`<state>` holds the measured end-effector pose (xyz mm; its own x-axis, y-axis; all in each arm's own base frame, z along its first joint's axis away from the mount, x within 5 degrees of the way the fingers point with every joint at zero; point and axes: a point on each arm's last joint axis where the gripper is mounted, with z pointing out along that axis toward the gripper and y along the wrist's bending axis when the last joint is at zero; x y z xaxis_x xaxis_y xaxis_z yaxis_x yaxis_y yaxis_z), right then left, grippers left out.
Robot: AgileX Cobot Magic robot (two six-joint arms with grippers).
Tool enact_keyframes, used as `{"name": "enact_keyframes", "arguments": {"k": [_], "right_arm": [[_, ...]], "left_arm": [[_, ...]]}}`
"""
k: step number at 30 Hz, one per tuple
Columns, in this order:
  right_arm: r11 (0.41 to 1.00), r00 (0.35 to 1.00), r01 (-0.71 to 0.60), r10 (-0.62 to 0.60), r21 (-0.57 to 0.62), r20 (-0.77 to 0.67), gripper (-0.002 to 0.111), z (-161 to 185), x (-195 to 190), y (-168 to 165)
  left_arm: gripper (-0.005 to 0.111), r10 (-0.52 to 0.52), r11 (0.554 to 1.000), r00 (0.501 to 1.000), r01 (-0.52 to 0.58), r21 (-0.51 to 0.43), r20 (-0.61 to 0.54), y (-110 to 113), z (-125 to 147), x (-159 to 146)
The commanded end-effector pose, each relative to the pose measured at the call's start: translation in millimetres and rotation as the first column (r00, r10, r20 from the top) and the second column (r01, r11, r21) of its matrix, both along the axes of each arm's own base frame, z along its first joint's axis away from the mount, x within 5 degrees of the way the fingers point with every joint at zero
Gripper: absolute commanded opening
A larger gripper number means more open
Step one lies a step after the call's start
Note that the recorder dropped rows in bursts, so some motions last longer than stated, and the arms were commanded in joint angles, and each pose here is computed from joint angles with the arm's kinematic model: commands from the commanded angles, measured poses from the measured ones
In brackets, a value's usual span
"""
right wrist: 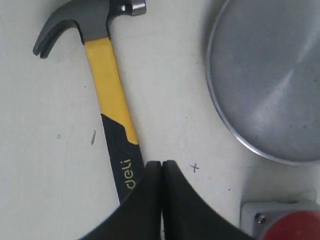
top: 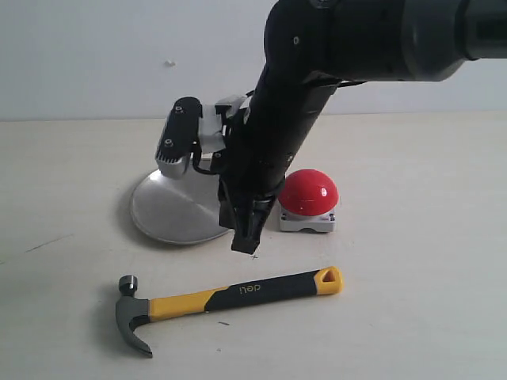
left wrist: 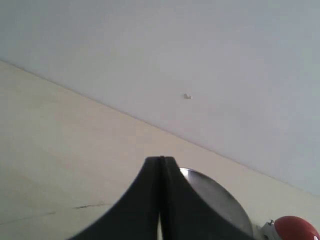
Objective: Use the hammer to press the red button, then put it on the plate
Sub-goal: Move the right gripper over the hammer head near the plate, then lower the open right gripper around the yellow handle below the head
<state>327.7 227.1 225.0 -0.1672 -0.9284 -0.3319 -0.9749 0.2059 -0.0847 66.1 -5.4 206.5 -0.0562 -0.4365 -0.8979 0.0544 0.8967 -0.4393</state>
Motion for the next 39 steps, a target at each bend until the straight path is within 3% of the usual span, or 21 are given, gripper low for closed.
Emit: {"name": "enact_keyframes", "arguments": {"k": [1,4,9,12,18,24,26,33,39], "right_arm": [[0.984,0.990,-0.122,0.129,-0.134,0.048,0.011,-9.4,-10.2,23.0],[0.976,0.988,-0.142,0.149,-0.165,0.032,0.013,-17.8,-14.2,40.4],[0.984,0.987,-0.138,0.146,-0.109,0.071,0.015,-17.2,-13.4,49.7],[0.977,0.987,-0.157,0.160,-0.144,0.007,0.033,-32.2,-17.2,52.9],[0.955,0.971,-0.238,0.238,-0.177,-0.023,0.044,-46.9,-29.8,67.9],[0.971,0.973,-0.204,0.215,-0.122,0.087,0.044,-48.9,-23.0,78.9],[0.982,0.983,-0.155,0.164,-0.108,0.077,0.044,-48.2,-23.1,78.9],[0.972,0.984,-0.173,0.178,-0.156,0.017,0.054,-59.7,-25.5,76.3],[0.970,0.981,-0.188,0.193,-0.156,0.018,0.054,-62.1,-25.2,77.0]], "left_arm": [[0.000,-0.008,1.000,1.000,0.008,-0.005,0.003,-0.6,0.2,-0.3],[0.000,-0.008,1.000,1.000,0.008,-0.005,0.003,-0.6,0.2,-0.3],[0.000,-0.009,1.000,1.000,0.009,-0.005,0.003,-0.6,0.2,-0.3],[0.000,-0.009,1.000,1.000,0.009,-0.005,0.003,-0.6,0.2,-0.3],[0.000,-0.009,1.000,1.000,0.009,-0.005,0.003,-0.6,0.2,-0.3],[0.000,-0.009,1.000,1.000,0.009,-0.005,0.003,-0.6,0.2,-0.3],[0.000,-0.009,1.000,1.000,0.009,-0.005,0.003,-0.6,0.2,-0.3],[0.000,-0.009,1.000,1.000,0.009,-0.005,0.003,-0.6,0.2,-0.3],[0.000,-0.009,1.000,1.000,0.009,-0.005,0.003,-0.6,0.2,-0.3]]}}
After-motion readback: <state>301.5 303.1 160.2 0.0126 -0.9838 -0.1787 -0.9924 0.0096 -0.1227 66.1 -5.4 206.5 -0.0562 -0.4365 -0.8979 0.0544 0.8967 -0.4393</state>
